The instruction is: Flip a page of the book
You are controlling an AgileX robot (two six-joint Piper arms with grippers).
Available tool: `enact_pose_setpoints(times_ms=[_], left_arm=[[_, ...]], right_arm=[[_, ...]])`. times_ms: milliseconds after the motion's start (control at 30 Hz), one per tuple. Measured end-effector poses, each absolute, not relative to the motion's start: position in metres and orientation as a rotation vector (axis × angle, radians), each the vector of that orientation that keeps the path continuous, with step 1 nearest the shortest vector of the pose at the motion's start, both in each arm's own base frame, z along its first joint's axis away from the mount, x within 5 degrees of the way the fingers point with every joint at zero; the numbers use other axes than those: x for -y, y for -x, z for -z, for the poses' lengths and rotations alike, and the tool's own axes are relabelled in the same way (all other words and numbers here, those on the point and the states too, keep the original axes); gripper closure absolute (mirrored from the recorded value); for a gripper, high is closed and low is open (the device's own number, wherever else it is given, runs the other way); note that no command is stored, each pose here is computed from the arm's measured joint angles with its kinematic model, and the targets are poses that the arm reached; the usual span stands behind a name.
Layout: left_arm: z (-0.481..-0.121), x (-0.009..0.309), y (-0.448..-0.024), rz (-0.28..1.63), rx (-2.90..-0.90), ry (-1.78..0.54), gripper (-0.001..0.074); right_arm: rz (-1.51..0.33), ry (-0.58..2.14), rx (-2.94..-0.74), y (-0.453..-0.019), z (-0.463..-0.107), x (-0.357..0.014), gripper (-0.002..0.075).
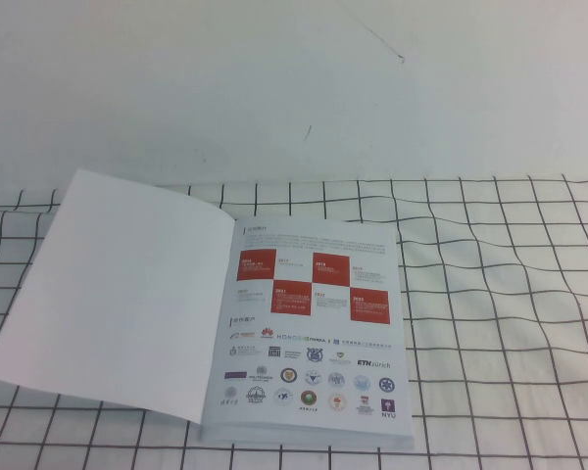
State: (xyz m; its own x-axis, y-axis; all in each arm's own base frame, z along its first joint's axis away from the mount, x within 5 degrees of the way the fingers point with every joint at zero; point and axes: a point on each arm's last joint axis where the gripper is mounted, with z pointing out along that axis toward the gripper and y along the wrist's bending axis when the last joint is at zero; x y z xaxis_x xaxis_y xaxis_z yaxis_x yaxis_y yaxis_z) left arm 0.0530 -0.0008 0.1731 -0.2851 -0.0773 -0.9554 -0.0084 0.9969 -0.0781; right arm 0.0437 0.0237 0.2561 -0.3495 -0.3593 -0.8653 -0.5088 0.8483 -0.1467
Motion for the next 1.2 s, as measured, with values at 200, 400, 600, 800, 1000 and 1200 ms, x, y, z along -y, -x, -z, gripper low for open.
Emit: enact_pose_setpoints(times_ms=[200,400,600,800,1000,1200], left_arm=[[-0.173,0.001,-0.053,0.067,-1.859,0.062,0.0737],[-0.173,0.001,-0.053,0.067,-1.861,0.062,0.0737],[-0.173,0.001,-0.053,0.067,-1.861,0.062,0.0737],[-0.173,0.001,-0.053,0.065,-1.861,0.064,0.0737],[-0.173,0.001,-0.053,0.065,-1.863,0.064,0.0737],[-0.173,0.001,-0.053,0.065,-1.863,0.064,0.0737]], right_arm=[[-0.179,0.639,-1.973,-0.044,-0.256,-0.024,0.0728],[-0.179,0.635,-1.962,-0.044,-0.254,-0.024,0.0728],[-0.112,0.561,-1.881,-0.045,-0.228,-0.019,0.0728],[0.035,0.343,-1.742,-0.054,-0.19,-0.01,0.0728],[0.178,0.161,-1.748,-0.055,-0.182,0.001,0.0728],[0.224,0.1,-1.829,-0.053,-0.175,0.005,0.0728]])
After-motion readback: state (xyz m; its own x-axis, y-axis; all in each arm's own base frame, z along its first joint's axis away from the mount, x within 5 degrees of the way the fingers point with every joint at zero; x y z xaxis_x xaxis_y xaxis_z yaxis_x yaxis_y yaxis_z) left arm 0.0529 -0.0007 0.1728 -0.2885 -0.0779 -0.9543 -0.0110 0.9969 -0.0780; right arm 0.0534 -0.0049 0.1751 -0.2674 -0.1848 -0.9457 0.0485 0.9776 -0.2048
